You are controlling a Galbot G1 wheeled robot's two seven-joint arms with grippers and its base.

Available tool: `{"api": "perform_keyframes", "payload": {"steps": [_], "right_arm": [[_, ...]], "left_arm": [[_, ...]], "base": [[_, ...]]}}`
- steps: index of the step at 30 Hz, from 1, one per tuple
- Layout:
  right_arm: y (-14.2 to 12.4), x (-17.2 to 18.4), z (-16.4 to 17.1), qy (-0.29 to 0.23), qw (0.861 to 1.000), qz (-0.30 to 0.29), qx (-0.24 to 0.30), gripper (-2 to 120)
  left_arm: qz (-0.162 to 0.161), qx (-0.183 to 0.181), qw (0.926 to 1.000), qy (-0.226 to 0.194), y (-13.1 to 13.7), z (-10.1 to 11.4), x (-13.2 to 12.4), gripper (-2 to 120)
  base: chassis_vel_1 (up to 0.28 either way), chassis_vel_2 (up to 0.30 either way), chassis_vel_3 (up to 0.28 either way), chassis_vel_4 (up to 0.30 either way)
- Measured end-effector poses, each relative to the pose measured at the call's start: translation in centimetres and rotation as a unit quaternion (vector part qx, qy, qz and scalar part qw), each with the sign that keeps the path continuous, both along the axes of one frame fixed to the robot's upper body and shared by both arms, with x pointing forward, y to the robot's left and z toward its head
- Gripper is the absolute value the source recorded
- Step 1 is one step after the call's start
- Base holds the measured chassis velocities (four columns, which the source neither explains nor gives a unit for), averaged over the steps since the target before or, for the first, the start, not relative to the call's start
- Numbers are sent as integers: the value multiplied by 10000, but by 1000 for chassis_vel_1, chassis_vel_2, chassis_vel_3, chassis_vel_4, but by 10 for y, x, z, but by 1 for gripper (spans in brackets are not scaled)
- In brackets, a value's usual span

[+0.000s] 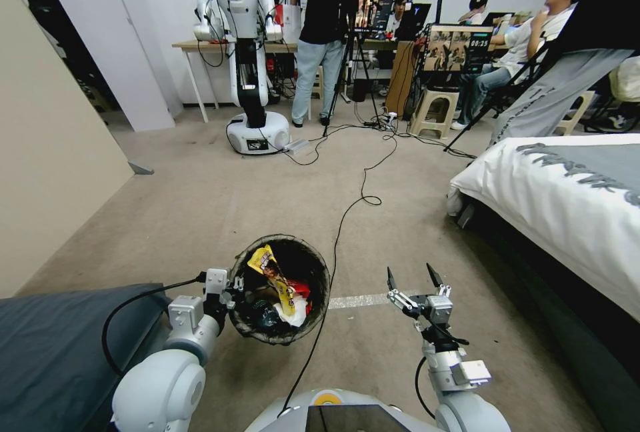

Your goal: Pick up the trash bin, then pick up the garbage from the floor and place it into the trash bin.

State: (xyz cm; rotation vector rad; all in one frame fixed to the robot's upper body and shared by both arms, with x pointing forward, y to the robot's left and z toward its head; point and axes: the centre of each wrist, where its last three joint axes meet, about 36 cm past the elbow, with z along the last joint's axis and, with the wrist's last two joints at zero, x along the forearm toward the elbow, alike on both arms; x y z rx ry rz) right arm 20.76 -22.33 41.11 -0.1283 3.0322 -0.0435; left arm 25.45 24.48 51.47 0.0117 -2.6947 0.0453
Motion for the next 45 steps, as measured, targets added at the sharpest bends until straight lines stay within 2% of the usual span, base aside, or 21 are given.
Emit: {"api": "perform_keyframes", "payload": {"steps": [2,3,6,9,10,13,18,22,36,45], "right_arm": [[0,0,-1,10,10000,-1,6,100],[0,0,-1,10,10000,-1,6,100],[0,0,-3,28,10000,-8,13,100],[0,0,-3,32,10000,-9,13,100],[0,0,-3,32,10000,-9,13,100],[1,2,-3,14,10000,-5,20,100],[1,3,-4,5,10000,-16,29,100],[0,6,-3,-38,10000,-4,23,100],[0,5,-5,-24,10000,11,19,100],[1,4,-6,-26,10000,21,32,100]], "left_arm": [[264,-127,9994,160,1,-5,2,1],[264,-127,9994,160,1,-5,2,1],[807,-449,9949,402,3,-12,6,1],[981,-555,9924,499,5,-15,8,1],[981,-555,9924,499,5,-15,8,1],[1305,-492,9880,659,15,-26,12,1],[1478,-424,9849,794,21,-35,12,1],[1723,-356,9797,964,26,-45,13,1],[2024,-225,9708,1267,42,-69,18,1],[2053,-183,9691,1355,47,-78,21,1]], "base": [[0,0,0,0],[0,0,0,0],[0,0,0,0],[0,0,0,0],[0,0,0,0],[0,0,0,0],[0,0,0,0],[0,0,0,0],[0,0,0,0],[0,0,0,0]]}}
